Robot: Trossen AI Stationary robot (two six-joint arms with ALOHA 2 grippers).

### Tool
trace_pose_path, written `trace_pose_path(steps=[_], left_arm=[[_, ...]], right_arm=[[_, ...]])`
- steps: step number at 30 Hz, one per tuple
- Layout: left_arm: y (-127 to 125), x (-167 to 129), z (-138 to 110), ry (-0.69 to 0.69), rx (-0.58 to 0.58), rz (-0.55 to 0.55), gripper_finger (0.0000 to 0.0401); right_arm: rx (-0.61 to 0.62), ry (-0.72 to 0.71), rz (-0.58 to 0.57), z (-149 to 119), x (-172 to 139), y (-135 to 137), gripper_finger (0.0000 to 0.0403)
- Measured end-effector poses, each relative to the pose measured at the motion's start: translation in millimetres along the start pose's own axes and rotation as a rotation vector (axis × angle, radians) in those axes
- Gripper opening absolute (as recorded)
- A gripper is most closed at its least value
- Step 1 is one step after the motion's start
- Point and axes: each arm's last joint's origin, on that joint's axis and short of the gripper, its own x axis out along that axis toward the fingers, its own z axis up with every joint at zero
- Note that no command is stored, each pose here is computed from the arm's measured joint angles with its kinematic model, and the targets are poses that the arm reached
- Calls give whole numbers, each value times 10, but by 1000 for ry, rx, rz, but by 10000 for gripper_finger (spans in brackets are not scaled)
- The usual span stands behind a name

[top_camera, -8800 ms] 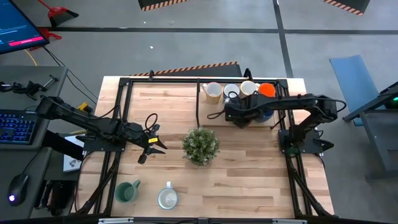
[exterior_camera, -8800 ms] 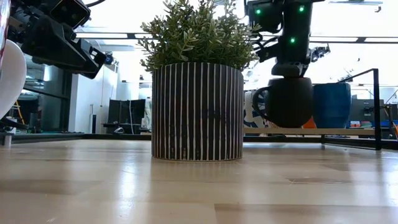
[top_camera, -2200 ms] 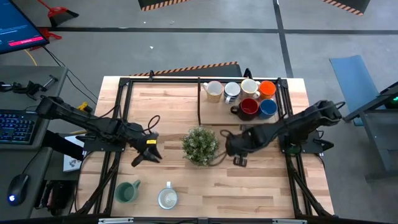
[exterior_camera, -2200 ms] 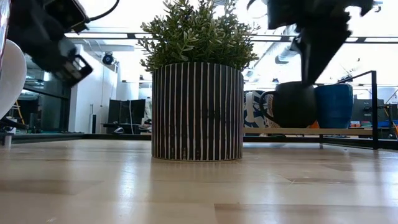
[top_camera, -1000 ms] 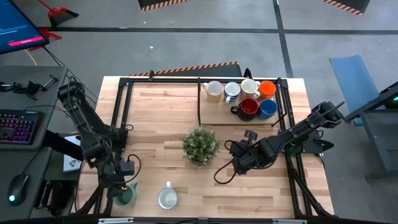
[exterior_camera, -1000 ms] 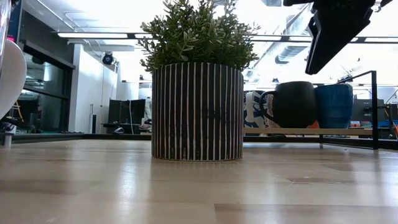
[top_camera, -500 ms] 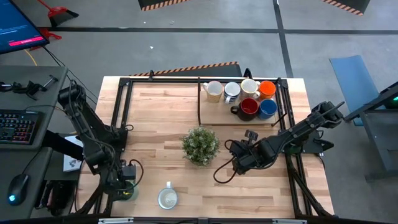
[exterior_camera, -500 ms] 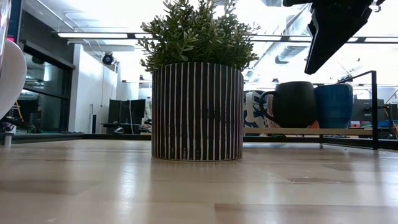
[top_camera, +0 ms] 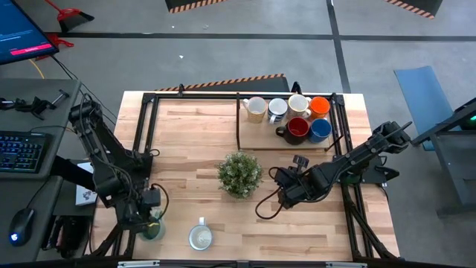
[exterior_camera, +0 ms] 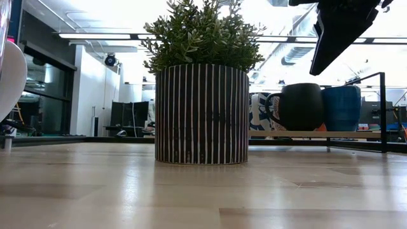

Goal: Place coffee mugs
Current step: Put the green mug on the shelf

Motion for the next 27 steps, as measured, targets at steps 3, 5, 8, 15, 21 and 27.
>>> trace_pose_path(steps=[3,5,8,15,21,27], left_arm=[[33,3,-10,10,-6,34,90],[23,3,-7,7,-7,24,90],[26,4,-8,8,-6,27,90],[-13,6,1,-2,-2,-12,90],[-63,92,7,11,24,7,90],[-104,195,4,45,28,40,90]], right_arm=[[1,0,1,-1,0,3,103],[1,0,1,0,0,2,103],[0,0,1,0,0,2,103],[0,-24,-23,6,0,-5,103],[0,-25,-24,6,0,-6,103],[-2,-23,-26,5,0,-8,103]])
